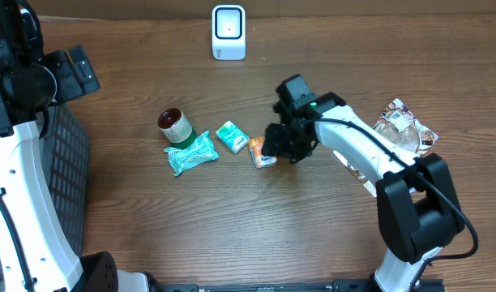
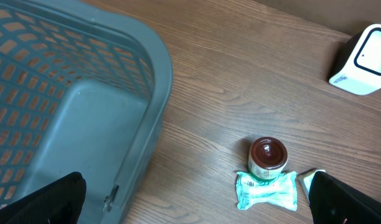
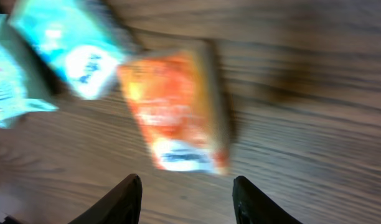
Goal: Scan the item barcode
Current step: 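Reach the right gripper to the orange tissue packet and grasp it, then lift the orange packet with the right gripper toward the scanner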
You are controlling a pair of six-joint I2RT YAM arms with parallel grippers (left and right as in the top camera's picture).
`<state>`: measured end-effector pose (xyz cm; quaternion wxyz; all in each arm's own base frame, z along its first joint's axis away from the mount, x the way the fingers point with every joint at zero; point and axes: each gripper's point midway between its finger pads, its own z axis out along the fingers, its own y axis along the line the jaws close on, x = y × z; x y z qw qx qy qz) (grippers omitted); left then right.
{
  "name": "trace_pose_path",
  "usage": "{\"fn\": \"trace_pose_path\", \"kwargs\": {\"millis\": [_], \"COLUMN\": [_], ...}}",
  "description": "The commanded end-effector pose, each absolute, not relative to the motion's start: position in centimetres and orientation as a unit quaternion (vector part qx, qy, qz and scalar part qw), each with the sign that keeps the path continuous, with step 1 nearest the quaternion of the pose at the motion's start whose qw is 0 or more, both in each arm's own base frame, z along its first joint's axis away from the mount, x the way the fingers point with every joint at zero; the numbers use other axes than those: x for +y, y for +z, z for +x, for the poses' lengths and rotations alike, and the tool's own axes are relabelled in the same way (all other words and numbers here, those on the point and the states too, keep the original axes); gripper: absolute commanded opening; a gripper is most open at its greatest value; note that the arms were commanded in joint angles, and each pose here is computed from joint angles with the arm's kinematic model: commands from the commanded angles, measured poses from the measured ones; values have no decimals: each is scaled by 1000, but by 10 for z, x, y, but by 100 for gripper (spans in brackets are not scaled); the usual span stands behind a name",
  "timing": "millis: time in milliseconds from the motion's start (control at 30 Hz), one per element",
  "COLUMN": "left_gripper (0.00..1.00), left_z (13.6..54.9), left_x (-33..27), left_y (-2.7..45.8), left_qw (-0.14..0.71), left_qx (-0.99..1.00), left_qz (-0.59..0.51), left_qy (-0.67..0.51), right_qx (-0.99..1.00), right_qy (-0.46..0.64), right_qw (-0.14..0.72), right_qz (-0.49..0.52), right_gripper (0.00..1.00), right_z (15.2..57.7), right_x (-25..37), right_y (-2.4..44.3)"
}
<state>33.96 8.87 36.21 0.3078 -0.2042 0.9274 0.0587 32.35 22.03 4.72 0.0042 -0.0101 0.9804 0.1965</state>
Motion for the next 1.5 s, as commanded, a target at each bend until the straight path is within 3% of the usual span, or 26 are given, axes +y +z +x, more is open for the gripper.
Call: {"fn": "trace_pose_path", "kwargs": {"millis": [0, 300, 533, 733, 800, 900, 1033, 1333, 1467], "left_gripper": [99, 99, 100, 99, 100, 99, 100, 100, 99], "left_z": [340, 340, 340, 340, 340, 340, 340, 340, 340], "left_x": [91, 91, 91, 91, 91, 91, 91, 91, 91], "left_y": [363, 362, 362, 363, 362, 363, 363, 363, 363], "left_qw": [308, 308, 308, 308, 308, 308, 308, 308, 308], "left_qx": [928, 928, 928, 928, 928, 928, 928, 928, 928], "left_qz": [-197, -197, -197, -197, -197, -197, -197, -197, -197], "left_qy": [66, 66, 66, 66, 66, 66, 66, 66, 66], "right_qx": [972, 954, 957, 957, 957, 959, 963, 976, 977], "right_qy": [233, 297, 289, 287, 288, 284, 268, 211, 205], "right_qw": [5, 0, -18, -27, -28, -21, -16, -31, -41], "right_qz": [-25, -45, -37, -20, -12, -12, 12, 42, 32], "right_gripper": [49, 45, 22, 8, 9, 24, 28, 22, 4], "right_z": [322, 319, 315, 313, 314, 317, 322, 310, 301], "right_x": [213, 229, 227, 226, 226, 226, 222, 226, 232], "right_y": [46, 25, 9, 8, 8, 8, 3, -16, -19]}}
